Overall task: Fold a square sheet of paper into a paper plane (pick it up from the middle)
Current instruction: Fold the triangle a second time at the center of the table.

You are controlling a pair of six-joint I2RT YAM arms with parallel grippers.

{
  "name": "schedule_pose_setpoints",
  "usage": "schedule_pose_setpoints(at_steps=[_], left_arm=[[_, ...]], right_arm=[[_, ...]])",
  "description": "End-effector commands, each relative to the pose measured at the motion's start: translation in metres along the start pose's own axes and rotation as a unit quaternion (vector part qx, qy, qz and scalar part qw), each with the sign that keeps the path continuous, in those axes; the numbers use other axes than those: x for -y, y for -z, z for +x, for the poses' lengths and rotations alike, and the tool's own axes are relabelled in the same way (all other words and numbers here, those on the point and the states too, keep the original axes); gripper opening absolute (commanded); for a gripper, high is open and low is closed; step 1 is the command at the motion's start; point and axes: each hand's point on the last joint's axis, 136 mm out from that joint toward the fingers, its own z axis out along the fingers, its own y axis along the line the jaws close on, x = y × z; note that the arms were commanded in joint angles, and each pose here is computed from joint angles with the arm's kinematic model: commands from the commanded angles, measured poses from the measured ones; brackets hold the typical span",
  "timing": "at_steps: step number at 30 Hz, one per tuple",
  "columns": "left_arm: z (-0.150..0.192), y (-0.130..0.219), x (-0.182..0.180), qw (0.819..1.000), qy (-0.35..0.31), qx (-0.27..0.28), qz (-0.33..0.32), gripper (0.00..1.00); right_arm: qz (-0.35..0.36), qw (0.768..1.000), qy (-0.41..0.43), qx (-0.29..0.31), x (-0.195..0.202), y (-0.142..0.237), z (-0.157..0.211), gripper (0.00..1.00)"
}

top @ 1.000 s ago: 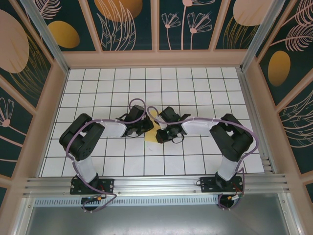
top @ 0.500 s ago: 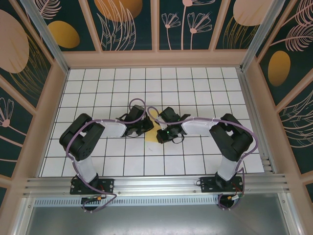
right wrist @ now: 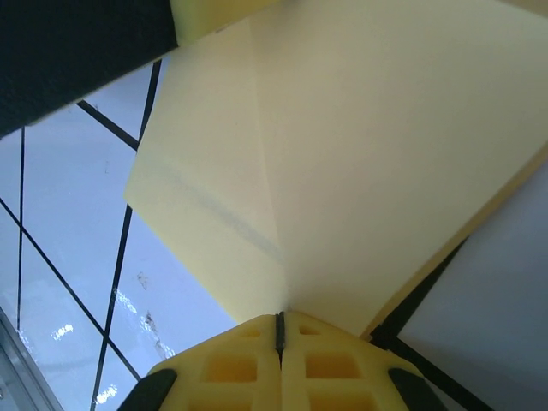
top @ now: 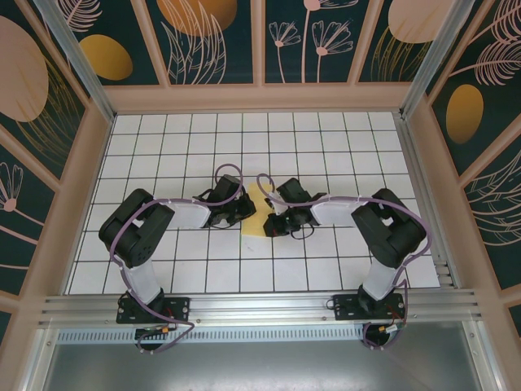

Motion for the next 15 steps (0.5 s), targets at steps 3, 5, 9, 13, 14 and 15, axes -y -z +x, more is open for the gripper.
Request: schedule_pose_setpoints(at_steps=[3,5,9,13,14,15], left_arm=[[0.016,-0.005,-0.048,0.997,0.014,-0.014,-0.079,0.09],[0.016,-0.005,-0.047,0.997,0.014,-0.015,-0.077,0.09],[0.017,-0.005,-0.046,0.997,0.014,-0.016,-0.075,0.09],[0.017,-0.005,-0.046,0.997,0.013,-0.017,-0.073,0.09],[0.017,-0.005,-0.045,0.997,0.014,-0.017,-0.072,0.08],[0.017,-0.005,-0.045,0.997,0.014,-0.017,-0.072,0.08]], right_arm=[[-0.027,0.999,-0.002,0.034,-0.025,0.023,-0.024,0.05],[-0.024,0.999,-0.004,0.038,-0.024,0.019,-0.031,0.05],[-0.004,0.999,-0.015,0.033,-0.014,0.008,-0.037,0.05],[0.007,0.999,-0.020,0.025,-0.007,0.001,-0.036,0.05],[0.007,0.999,-0.020,0.024,-0.006,0.000,-0.036,0.05],[0.008,1.000,-0.021,0.021,-0.005,-0.002,-0.035,0.05]])
